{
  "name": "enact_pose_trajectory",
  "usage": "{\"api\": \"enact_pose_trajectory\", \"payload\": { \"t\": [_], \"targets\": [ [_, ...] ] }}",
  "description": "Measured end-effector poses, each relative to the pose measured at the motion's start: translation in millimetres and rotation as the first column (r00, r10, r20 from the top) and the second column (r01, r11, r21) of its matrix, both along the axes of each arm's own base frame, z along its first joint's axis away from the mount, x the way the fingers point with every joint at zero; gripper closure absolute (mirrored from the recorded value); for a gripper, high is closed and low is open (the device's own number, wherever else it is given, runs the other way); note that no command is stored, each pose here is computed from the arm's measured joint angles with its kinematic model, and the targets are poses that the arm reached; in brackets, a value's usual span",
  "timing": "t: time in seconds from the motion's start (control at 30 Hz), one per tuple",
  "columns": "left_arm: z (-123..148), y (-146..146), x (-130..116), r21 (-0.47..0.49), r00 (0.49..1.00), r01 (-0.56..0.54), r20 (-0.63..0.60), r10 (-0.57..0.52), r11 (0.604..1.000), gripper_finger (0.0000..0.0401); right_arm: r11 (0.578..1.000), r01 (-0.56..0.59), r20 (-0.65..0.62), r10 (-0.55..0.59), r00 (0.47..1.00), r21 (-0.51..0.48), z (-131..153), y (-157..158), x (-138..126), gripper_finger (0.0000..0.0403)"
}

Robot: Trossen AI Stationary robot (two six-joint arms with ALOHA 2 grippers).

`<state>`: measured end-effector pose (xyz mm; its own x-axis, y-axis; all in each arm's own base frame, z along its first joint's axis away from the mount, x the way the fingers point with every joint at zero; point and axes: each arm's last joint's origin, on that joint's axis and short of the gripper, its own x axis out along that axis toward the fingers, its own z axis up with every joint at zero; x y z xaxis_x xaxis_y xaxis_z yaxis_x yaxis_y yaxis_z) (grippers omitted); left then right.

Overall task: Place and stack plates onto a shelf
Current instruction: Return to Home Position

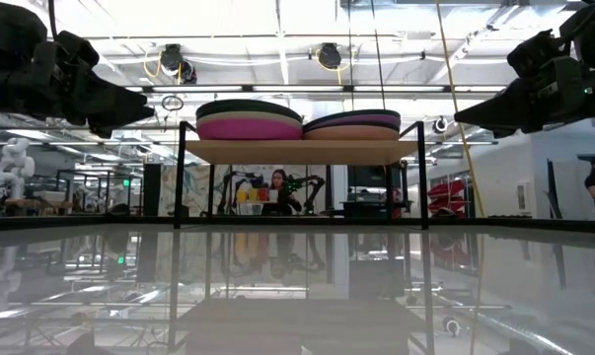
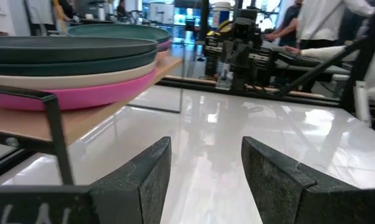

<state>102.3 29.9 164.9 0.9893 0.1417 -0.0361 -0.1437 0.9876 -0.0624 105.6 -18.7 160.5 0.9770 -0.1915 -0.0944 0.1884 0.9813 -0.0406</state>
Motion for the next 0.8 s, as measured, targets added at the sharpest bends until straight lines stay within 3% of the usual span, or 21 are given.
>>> {"api": "enact_pose_trajectory", "payload": {
  "t": [0.17, 0.8],
  "targets": [
    [0.0, 1.2, -0.2, 0.004, 0.999, -0.043, -0.001, 0.043, 0.999, 0.0201, 1.000, 0.000, 0.000, 0.000, 1.000, 0.000, 0.0, 0.0, 0.0, 0.0403],
    [0.0, 1.3, -0.2, 0.009, 0.999, -0.045, -0.002, 0.045, 0.999, 0.0201, 1.000, 0.000, 0.000, 0.000, 1.000, 0.000, 0.0, 0.0, 0.0, 0.0403]
  ]
}}
